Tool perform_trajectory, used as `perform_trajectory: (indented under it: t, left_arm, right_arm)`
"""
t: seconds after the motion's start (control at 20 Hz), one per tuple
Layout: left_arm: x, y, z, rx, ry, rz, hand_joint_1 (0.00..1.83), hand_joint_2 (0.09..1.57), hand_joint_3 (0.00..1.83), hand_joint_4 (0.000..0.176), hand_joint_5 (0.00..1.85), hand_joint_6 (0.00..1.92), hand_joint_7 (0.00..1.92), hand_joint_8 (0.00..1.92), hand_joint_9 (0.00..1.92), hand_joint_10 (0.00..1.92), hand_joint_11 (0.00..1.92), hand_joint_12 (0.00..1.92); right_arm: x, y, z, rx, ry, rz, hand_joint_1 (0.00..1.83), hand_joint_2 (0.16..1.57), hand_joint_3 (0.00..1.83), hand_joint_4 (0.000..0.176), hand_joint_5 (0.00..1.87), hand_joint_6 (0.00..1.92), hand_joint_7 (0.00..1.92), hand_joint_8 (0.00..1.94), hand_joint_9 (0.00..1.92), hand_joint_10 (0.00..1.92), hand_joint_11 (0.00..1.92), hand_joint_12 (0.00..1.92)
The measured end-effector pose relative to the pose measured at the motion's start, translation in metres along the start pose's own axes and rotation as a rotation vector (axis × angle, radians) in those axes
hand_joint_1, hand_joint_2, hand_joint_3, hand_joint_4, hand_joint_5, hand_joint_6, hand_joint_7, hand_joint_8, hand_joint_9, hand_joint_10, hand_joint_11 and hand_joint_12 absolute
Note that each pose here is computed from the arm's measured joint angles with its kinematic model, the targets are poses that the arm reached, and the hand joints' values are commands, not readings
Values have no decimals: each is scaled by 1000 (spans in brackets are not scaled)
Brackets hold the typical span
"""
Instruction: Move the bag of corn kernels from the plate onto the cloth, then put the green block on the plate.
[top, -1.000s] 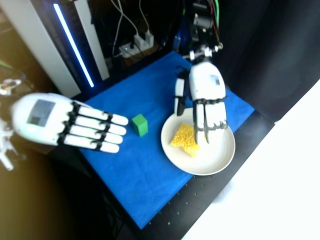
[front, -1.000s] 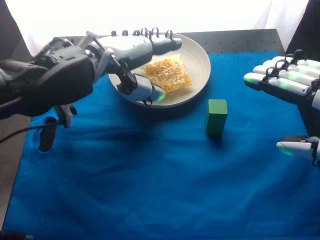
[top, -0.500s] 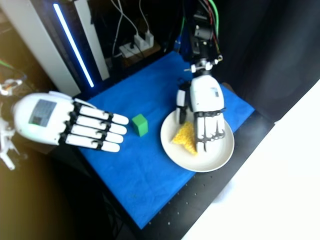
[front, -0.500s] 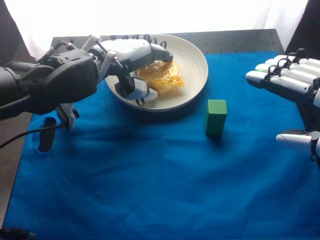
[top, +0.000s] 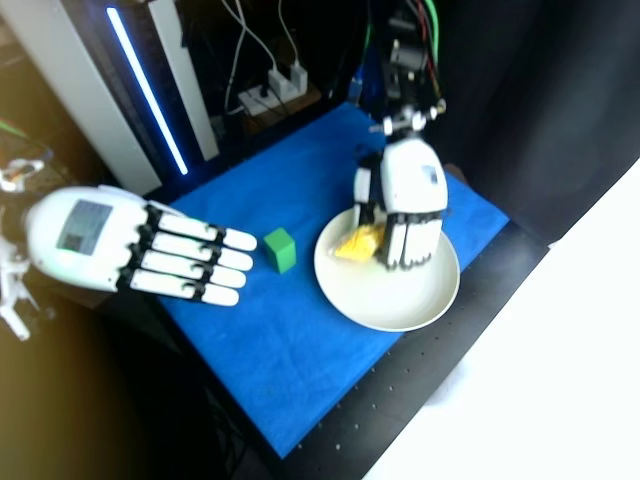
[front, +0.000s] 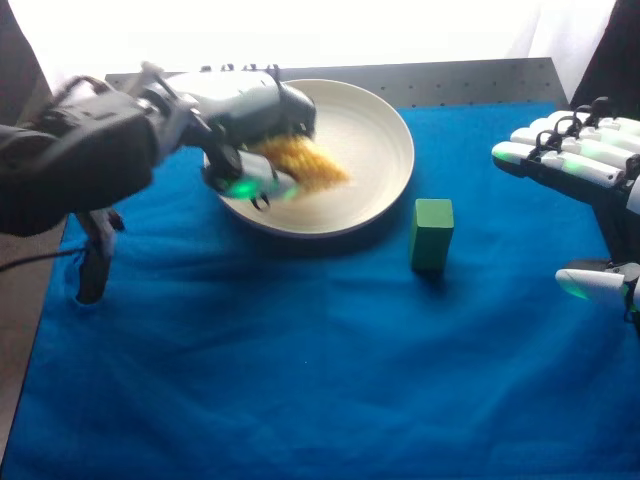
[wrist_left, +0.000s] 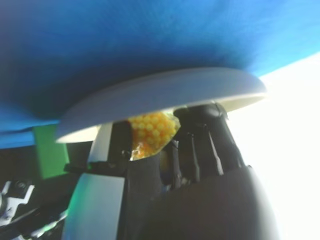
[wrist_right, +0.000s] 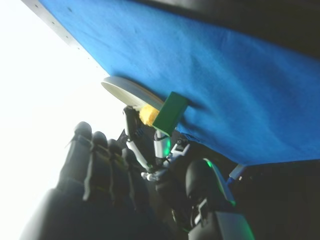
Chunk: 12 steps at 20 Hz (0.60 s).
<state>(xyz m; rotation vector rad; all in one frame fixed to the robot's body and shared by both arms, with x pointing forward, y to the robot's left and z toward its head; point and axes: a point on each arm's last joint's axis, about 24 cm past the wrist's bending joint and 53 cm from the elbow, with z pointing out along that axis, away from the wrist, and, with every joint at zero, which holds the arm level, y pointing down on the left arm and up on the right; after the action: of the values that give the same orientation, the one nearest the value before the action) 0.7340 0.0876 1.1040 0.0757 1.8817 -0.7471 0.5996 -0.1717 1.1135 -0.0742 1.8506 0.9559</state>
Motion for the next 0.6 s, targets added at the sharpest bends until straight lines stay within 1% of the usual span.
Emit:
perform_trajectory:
  t: [0.05,0.1,0.15,0.2,0.25,0.3,0.35,0.4,0.45,0.5,0.55,0.6]
  left_arm:
    - [-13,-7,-8,22,-41,15,970,1456,4,17,427,1770,393,1897,445,1921,590,1921]
    - [-20,-12,-13,38,-64,28,982,1451,0,11,446,1748,392,1897,477,1921,645,1921]
    - [-25,-17,-18,52,-85,36,980,1452,0,14,442,1760,395,1890,486,1916,674,1921]
    - [-32,-26,-27,83,-112,47,972,1457,2,12,423,1764,398,1906,493,1920,651,1921]
    - [-36,-33,-37,108,-131,48,998,1441,0,1,433,1717,442,1884,505,1921,650,1921]
    - [-39,-37,-46,127,-151,54,1001,1443,0,0,418,1707,446,1913,526,1921,681,1921]
    - [-37,-41,-61,147,-167,72,996,1448,2,0,401,1722,449,1919,522,1921,697,1921]
    - [-31,-43,-76,158,-166,89,1011,1439,0,0,423,1688,455,1917,585,1921,796,1921]
    - [-24,-43,-89,170,-157,106,1009,1440,1,0,418,1683,458,1920,533,1921,721,1921]
    - [-18,-42,-102,180,-150,95,1016,1435,0,0,429,1660,462,1921,488,1921,662,1921]
    - [-9,-40,-113,190,-133,87,1044,1420,0,0,460,1594,478,1921,428,1921,595,1921]
    - [0,-40,-124,198,-121,71,1055,1413,0,0,472,1567,483,1921,324,1903,411,1921]
  right_arm:
    - [0,0,0,-1,0,1,506,1344,4,0,0,0,0,0,0,0,0,0]
    - [0,0,0,0,0,2,502,1348,5,0,0,0,0,0,0,0,0,0]
    - [0,0,0,-1,0,4,528,1342,2,0,0,0,0,0,0,0,0,0]
    - [0,0,0,-1,-1,6,483,1359,9,0,0,0,0,0,0,0,0,0]
    - [0,0,0,-1,0,10,465,1366,11,0,0,0,0,0,0,0,0,0]
    - [0,0,0,0,-1,13,491,1367,10,0,0,0,0,0,0,0,0,0]
    - [0,0,0,-2,-1,15,516,1366,8,0,0,0,0,0,0,0,0,0]
    - [0,0,0,-1,-1,17,531,1361,4,0,0,0,0,0,0,0,0,0]
    - [0,0,0,1,-1,18,556,1355,1,0,0,0,0,0,0,0,0,0]
    - [0,1,0,-1,-1,21,601,1344,0,0,0,0,0,0,0,0,0,0]
    - [1,2,0,-2,-1,27,632,1330,0,0,0,0,0,0,0,0,17,10]
    - [2,2,0,-3,0,28,632,1328,0,0,0,0,0,0,0,0,22,15]
